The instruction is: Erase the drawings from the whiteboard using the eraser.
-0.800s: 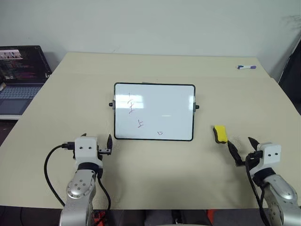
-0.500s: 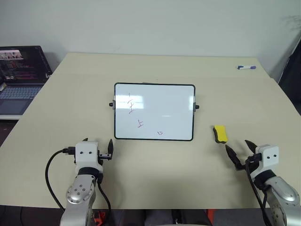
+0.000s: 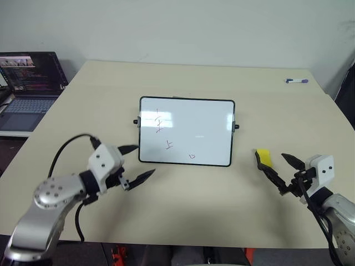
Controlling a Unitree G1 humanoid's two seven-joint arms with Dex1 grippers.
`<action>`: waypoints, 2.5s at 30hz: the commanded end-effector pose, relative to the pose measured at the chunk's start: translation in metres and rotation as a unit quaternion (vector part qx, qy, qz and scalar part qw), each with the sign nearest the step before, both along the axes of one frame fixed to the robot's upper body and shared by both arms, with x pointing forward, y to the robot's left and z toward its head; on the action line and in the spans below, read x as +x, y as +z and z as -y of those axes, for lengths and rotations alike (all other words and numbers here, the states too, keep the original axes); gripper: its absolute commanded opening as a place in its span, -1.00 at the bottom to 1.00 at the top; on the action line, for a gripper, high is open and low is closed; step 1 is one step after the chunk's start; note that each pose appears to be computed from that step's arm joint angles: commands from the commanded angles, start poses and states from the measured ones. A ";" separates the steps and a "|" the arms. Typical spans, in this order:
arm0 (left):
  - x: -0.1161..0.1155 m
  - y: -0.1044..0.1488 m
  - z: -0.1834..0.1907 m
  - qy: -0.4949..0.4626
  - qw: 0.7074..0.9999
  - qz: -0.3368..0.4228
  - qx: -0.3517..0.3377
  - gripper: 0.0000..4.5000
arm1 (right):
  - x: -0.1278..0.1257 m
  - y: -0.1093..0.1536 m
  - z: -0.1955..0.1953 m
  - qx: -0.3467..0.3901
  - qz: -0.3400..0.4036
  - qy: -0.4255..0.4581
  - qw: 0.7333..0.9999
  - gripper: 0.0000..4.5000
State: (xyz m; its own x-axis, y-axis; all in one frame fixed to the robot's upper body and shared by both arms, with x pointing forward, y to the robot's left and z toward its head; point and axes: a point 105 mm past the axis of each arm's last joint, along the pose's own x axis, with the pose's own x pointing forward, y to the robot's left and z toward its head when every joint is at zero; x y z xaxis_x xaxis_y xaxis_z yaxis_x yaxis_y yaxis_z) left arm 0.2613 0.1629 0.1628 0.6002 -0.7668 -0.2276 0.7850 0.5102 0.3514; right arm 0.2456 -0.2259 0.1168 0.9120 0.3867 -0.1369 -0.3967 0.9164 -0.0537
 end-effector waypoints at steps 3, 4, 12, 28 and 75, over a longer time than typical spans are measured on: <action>0.004 0.007 0.062 -0.169 0.985 -0.026 0.029 1.00 | 0.000 0.018 0.001 0.025 0.017 -0.061 0.998 0.98; 0.005 0.008 0.068 -0.188 0.981 -0.024 0.039 1.00 | 0.001 0.016 -0.004 0.028 0.011 -0.064 0.998 0.98; 0.011 0.018 0.112 -0.298 0.952 -0.008 0.065 1.00 | 0.035 0.016 -0.027 0.063 -0.012 -0.144 0.987 0.98; 0.012 0.025 0.129 -0.313 0.947 -0.001 0.076 1.00 | 0.060 -0.015 -0.021 0.023 -0.094 -0.167 0.981 0.98; 0.005 -0.025 -0.061 0.212 0.970 -0.088 0.083 1.00 | 0.060 0.061 -0.174 -0.209 0.215 0.261 0.918 -0.41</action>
